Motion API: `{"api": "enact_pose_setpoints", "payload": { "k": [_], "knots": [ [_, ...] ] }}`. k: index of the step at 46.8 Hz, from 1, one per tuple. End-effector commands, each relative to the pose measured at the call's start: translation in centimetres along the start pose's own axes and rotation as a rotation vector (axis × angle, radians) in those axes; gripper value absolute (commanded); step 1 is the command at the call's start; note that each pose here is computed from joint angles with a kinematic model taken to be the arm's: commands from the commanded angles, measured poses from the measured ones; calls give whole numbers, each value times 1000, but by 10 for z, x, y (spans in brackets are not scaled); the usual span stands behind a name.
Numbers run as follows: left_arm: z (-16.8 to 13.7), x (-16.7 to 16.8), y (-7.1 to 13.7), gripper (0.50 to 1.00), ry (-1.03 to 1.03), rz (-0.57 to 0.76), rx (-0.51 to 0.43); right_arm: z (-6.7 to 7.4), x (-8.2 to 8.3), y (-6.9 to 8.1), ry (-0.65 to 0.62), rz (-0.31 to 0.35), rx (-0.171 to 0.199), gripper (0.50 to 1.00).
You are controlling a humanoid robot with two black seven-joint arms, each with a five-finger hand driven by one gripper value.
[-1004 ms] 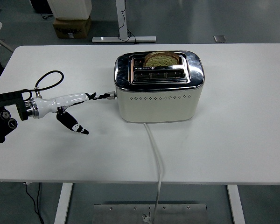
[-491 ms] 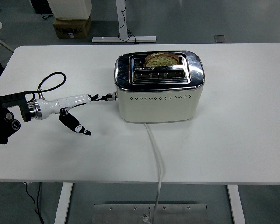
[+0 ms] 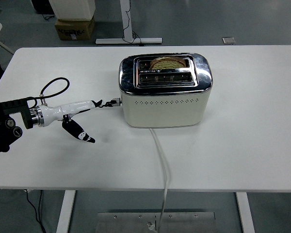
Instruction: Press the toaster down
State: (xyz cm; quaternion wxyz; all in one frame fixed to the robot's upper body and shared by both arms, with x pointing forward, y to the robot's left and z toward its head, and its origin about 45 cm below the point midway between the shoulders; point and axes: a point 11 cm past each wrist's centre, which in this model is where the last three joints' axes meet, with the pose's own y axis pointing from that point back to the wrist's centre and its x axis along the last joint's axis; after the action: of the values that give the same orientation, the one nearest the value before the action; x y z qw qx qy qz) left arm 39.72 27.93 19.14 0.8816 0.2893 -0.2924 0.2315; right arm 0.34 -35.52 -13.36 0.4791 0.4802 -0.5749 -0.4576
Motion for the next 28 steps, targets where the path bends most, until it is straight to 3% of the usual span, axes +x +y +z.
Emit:
{"api": "enact_pose_setpoints", "payload": {
  "k": [1,28],
  "knots": [
    [-1,-1,0,1000,2,0,3,1,0,0,0,1,-1,1000],
    [-8,-3,1,1000,12,2,24,1,0,0,0,1,-1,998]
  ]
}}
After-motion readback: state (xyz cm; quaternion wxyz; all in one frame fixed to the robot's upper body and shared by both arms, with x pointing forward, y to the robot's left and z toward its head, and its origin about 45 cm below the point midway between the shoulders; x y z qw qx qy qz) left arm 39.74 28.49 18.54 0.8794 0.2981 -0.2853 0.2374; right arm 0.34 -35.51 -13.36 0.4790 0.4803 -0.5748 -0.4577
